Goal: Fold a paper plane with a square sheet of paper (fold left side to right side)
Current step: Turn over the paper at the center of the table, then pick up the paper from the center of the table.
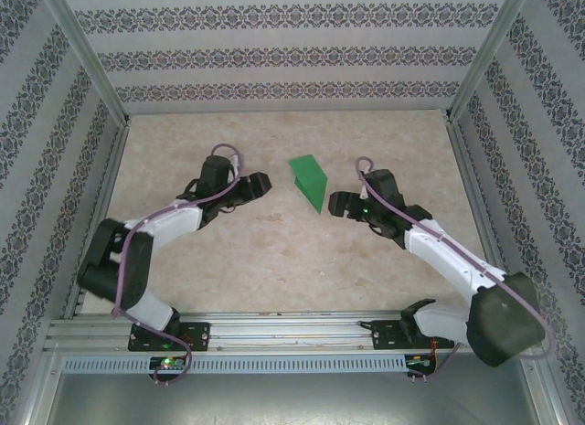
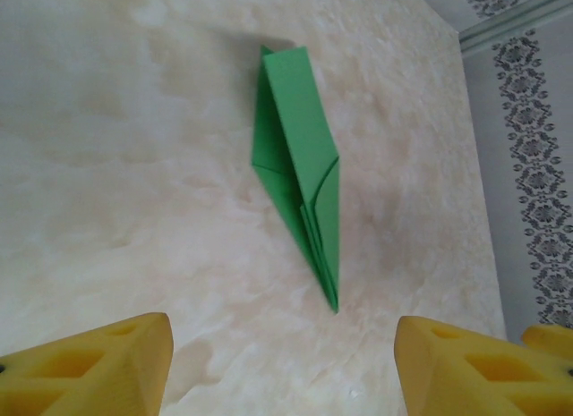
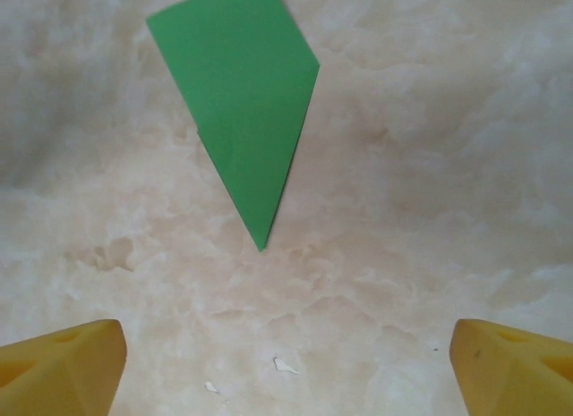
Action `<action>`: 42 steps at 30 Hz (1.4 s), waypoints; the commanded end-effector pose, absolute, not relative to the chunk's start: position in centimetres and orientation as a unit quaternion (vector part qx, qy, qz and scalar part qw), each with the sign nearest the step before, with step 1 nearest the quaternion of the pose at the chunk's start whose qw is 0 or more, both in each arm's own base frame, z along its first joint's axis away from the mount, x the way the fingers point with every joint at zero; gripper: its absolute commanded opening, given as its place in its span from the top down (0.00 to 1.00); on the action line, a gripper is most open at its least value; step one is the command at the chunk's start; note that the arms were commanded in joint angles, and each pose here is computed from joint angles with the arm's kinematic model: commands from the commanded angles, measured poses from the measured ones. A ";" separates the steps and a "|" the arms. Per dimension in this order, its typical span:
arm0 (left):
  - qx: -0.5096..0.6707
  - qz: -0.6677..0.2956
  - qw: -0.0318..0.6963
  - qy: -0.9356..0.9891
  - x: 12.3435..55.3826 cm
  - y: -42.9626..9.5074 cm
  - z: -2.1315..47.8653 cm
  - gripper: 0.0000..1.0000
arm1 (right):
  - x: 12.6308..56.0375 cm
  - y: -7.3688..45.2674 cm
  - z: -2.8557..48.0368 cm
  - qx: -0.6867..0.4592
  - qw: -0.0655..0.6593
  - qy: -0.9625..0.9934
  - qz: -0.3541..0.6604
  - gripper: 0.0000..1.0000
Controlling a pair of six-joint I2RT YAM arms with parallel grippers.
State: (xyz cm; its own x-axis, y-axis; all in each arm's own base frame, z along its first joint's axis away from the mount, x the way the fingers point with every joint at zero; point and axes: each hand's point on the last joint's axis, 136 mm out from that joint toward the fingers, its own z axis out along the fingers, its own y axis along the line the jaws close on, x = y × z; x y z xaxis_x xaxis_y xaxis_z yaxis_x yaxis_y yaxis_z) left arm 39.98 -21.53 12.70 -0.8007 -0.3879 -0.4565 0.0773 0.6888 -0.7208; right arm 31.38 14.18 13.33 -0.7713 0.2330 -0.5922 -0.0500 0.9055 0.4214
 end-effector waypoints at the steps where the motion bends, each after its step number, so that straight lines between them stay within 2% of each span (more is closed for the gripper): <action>1: -0.070 -0.432 0.317 0.841 42.3 -25.1 14.5 0.34 | 31.9 14.8 15.3 0.078 0.364 0.878 0.300 0.03; 18: -0.087 -0.443 0.270 0.850 48.9 -30.4 7.8 0.46 | 30.4 11.9 14.9 0.121 0.370 0.860 0.330 0.02; 21: -0.087 -0.442 0.265 0.853 49.5 -30.8 6.9 0.52 | 30.4 11.7 15.0 0.123 0.371 0.859 0.331 0.02; 27: -0.080 -0.449 0.255 0.853 50.3 -31.7 6.2 0.73 | 30.4 11.7 14.6 0.122 0.355 0.860 0.345 0.02; 30: -0.067 -0.451 0.255 0.853 50.2 -31.8 6.4 0.88 | 30.6 12.4 14.6 0.106 0.336 0.858 0.375 0.02; 33: -0.050 -0.455 0.253 0.852 49.5 -31.7 7.0 0.98 | 30.7 13.4 14.4 0.076 0.307 0.857 0.406 0.04; 36: -0.030 -0.470 0.247 0.847 48.1 -31.2 7.8 1.00 | 30.9 14.6 14.1 0.041 0.278 0.858 0.430 0.11; 42: 0.023 -0.503 0.224 0.834 42.8 -29.7 9.7 1.00 | 32.1 15.9 12.2 -0.007 0.252 0.858 0.447 0.14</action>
